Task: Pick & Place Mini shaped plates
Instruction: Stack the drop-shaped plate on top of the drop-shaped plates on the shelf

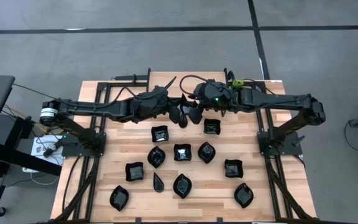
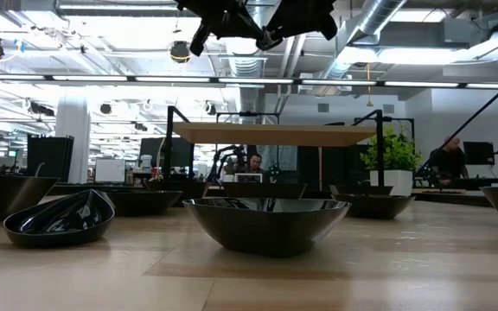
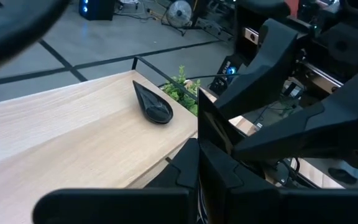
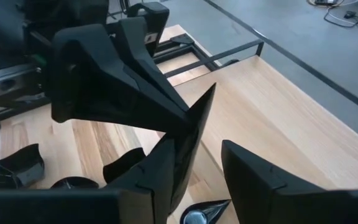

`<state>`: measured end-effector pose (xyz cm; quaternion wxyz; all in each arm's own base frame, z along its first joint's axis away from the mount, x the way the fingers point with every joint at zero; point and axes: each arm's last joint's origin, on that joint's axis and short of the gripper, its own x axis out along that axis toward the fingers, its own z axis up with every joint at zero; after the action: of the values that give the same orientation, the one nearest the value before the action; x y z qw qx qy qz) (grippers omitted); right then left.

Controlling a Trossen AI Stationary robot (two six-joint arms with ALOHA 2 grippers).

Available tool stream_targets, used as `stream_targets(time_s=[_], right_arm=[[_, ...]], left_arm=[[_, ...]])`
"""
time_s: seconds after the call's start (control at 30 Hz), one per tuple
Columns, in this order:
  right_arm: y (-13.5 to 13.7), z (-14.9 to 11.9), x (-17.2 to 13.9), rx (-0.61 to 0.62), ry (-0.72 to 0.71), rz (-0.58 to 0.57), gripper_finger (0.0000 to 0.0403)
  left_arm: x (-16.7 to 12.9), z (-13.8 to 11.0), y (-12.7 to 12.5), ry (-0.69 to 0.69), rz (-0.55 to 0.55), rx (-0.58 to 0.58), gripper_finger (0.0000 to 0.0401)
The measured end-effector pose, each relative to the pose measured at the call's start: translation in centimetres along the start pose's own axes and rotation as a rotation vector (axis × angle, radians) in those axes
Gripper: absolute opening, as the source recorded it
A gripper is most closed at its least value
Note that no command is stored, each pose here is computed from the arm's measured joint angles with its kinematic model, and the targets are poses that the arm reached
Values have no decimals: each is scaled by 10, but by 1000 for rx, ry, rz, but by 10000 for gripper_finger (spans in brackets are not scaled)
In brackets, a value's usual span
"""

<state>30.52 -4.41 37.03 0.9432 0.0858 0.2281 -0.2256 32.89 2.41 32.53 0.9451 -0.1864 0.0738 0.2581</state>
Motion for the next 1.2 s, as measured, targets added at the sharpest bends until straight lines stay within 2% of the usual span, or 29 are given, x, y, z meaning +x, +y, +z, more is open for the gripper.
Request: stream_targets(time_s=[0.7, 1.2], right_arm=[[0, 0, 0, -1, 2, 4, 73], [0, 0, 0, -3, 1, 5, 65]], left_arm=[[0, 0, 0, -3, -4, -5, 6], [0, 1, -1, -11, -9, -10, 6]])
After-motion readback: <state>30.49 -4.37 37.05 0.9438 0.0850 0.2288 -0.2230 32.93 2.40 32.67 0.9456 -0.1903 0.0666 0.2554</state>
